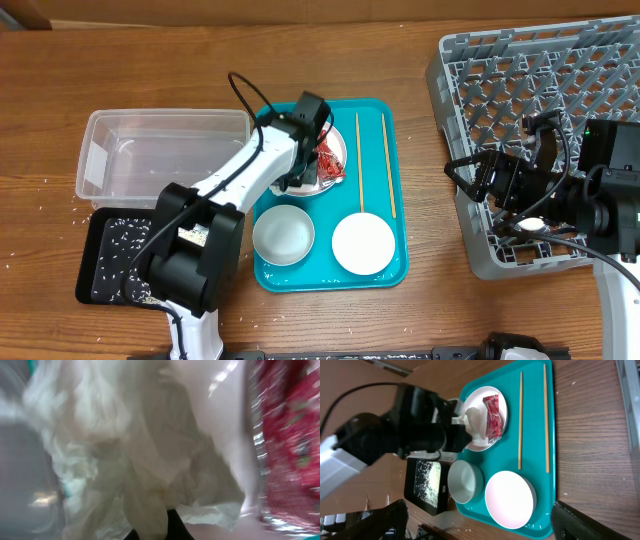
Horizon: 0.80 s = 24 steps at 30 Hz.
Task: Sort waste into correct bins and load items into the dishwasher
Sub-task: 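Grasp the tissue and red wrapper from the plate, drop into clear bin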
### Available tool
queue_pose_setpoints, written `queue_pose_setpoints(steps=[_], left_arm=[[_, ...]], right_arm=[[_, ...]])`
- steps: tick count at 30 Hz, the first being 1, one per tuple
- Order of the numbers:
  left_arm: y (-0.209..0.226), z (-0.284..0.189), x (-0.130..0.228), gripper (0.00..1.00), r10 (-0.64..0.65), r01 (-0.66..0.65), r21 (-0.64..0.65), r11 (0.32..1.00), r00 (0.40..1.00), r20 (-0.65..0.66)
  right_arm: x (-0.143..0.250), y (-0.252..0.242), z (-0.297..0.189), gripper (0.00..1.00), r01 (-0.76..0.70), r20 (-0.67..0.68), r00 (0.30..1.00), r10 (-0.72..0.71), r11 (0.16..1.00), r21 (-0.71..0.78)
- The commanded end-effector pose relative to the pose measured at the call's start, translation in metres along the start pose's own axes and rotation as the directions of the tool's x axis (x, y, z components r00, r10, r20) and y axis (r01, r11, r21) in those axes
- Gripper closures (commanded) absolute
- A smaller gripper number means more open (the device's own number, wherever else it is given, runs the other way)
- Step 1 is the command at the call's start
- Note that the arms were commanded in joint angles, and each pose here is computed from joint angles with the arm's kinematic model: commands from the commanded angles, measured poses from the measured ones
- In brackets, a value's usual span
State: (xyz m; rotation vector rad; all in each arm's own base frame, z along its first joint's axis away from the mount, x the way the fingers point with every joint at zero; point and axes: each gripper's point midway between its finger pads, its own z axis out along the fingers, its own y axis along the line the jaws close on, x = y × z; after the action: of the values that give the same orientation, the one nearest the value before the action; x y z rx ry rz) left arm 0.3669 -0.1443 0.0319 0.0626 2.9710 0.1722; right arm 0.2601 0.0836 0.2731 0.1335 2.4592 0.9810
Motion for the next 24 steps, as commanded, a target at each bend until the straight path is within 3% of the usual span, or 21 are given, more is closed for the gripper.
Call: queue_pose_setpoints(steps=[1,7,17,20,21,24], left_arm=[[0.011,-0.084,-0.04,0.96,-0.094,0.086,0.055,0.995,0.983,0.159],[0.064,-0.138,-0.043,0.96,-0.182,0.183,0.018,0.983,0.955,0.233],[0.161,-0.093,-0.021,0.96,-0.419,0.429,-0.113,0.896,0.902,0.105],[0.155,-0.08,-0.02,0.96,-0.382,0.386,-0.066,0.92,0.922,0.061],[0.147,-0.077,-0.021,0.89,-0.344,0.345,-0.026,0.938,0.938,0.04],[0.112,-0.082,-0.021,0.43,-0.231,0.229,0.087,0.97,0.973,0.017]], right_arm=[[-0.003,0.006,-0.004,0.07,0.017,0.014,1.0,-0.017,1.0,-0.007],[-0.003,0.006,-0.004,0.07,0.017,0.014,1.0,-0.017,1.0,-0.007],[-0.003,0.006,-0.004,0.07,0.017,0.014,1.0,-0.017,1.0,-0.007],[-0.003,0.006,-0.004,0.07,0.017,0.014,1.0,-0.017,1.0,-0.007],[-0.003,0.006,-0.004,0.07,0.017,0.014,1.0,-0.017,1.0,-0.007],[-0.003,0.006,-0.004,0.07,0.018,0.014,1.0,-0.018,1.0,-0.007]])
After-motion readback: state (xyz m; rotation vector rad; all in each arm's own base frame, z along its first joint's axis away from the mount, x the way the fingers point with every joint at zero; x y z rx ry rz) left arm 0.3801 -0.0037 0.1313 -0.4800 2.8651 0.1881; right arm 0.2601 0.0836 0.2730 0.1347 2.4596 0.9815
